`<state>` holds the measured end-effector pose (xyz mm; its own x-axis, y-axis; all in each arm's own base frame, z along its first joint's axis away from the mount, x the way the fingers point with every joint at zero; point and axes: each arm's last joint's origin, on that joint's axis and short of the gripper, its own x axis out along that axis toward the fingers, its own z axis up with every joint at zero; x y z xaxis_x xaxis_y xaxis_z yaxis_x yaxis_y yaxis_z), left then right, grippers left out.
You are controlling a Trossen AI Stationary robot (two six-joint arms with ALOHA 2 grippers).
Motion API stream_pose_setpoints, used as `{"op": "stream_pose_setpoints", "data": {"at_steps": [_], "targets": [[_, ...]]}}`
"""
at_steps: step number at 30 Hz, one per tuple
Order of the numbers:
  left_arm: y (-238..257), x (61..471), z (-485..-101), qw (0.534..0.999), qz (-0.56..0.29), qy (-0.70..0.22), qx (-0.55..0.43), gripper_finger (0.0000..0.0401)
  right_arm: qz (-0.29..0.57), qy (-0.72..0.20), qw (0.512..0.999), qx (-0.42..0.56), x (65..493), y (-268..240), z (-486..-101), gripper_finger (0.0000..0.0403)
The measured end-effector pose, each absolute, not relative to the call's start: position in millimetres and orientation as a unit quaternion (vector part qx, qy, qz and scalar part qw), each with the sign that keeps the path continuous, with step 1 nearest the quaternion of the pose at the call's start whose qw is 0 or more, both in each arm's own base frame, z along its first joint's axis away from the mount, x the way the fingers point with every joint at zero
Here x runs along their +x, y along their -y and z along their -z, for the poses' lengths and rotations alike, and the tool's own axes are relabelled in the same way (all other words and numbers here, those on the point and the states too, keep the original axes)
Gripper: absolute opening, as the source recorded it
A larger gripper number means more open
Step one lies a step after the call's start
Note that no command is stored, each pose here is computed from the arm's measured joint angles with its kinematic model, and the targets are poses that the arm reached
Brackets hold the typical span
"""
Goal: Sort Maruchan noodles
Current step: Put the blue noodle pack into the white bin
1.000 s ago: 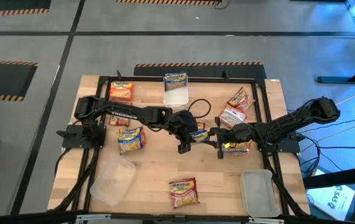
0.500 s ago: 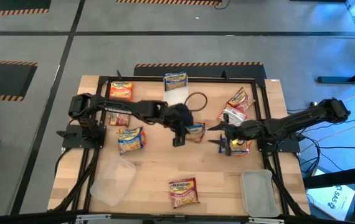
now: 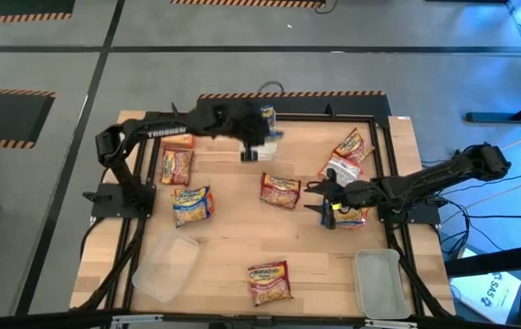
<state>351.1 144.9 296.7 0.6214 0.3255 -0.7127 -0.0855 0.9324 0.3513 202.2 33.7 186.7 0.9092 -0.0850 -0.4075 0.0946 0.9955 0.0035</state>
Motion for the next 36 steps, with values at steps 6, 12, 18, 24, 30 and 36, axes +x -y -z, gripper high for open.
{"op": "stream_pose_setpoints", "data": {"at_steps": [6, 12, 18, 24, 30, 36], "targets": [[-206, 341, -278, 0.899, -0.109, -0.404, 0.127, 0.0082, 0.063, -0.213, 0.975, 0.009, 212, -35, -177, 0.0221], [-236, 337, -246, 0.895, -0.093, -0.427, 0.093, 0.0082, 0.063, -0.210, 0.976, 0.010, 217, -36, -172, 0.0221], [-247, 342, -222, 0.889, -0.075, -0.441, 0.096, 0.0082, 0.064, -0.216, 0.974, 0.009, 217, -36, -170, 0.0221], [-251, 345, -207, 0.884, -0.074, -0.453, 0.093, 0.0082, 0.065, -0.216, 0.974, 0.017, 217, -36, -170, 0.0221], [-254, 344, -202, 0.877, -0.080, -0.465, 0.088, 0.0081, 0.062, -0.217, 0.974, 0.018, 217, -36, -170, 0.0221], [-244, 341, -223, 0.874, -0.109, -0.463, 0.093, 0.0081, 0.062, -0.217, 0.974, 0.018, 217, -36, -170, 0.0221]]}}
